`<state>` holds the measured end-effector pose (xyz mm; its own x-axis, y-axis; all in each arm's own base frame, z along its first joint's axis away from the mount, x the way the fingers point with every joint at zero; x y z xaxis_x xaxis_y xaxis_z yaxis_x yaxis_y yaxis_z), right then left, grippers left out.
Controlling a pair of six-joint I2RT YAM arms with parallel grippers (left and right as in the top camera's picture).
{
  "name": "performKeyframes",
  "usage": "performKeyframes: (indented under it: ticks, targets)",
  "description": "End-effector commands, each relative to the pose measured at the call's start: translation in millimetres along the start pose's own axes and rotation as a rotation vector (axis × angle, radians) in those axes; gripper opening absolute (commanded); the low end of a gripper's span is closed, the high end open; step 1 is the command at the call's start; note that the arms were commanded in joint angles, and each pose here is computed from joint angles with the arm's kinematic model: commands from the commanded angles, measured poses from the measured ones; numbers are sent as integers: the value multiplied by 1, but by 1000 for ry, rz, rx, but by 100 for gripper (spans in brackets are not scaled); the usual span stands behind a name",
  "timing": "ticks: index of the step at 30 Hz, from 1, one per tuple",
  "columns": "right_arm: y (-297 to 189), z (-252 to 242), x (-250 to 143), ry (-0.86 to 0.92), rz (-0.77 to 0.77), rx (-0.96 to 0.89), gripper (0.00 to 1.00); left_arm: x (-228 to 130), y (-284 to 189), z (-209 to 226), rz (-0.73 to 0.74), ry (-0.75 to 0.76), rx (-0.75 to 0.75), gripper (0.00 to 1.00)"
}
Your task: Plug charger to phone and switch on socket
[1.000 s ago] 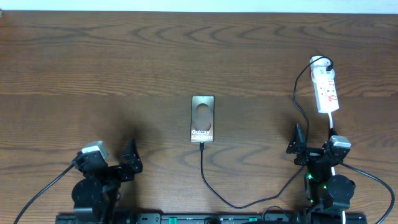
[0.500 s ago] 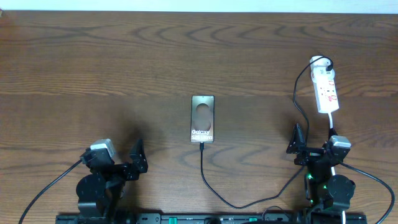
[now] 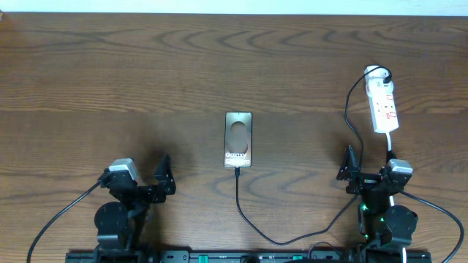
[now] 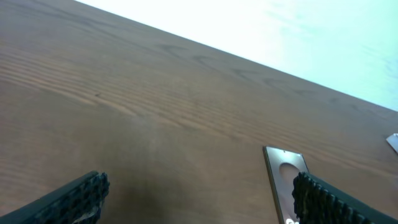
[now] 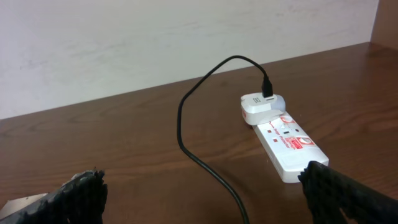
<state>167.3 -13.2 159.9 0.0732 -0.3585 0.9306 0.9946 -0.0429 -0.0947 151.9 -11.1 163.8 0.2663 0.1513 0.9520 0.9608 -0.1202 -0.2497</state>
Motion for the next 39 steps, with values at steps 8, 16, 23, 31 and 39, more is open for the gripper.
performKeyframes:
  ticks: [8,16,23,31,39]
  targets:
    - [0,0,-2,-10,7,-4,99,-9,8,3,-23,99,2,96]
    - [0,0,-2,-11,7,-4,99,-8,9,1,-44,200,-17,96]
    - [0,0,-1,-10,7,-4,99,-5,14,-1,-136,227,-51,96]
    - [0,0,-1,-11,7,-4,99,-8,15,-1,-119,244,-53,96]
    - [0,0,-2,-11,7,-4,99,-8,15,1,-121,281,-50,96]
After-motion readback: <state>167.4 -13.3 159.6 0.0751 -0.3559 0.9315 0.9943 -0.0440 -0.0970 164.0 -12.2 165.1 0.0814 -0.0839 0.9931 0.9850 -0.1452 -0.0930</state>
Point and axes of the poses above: each gripper's point midway between its finger pads, its own y axis out along the fingers, its own z axis along the line the jaws close on, x = y × z, the point moved 8 cm from there along -y, back along the fingers, and after that the axes turned 10 degrees about y, right-handed, at the moved point
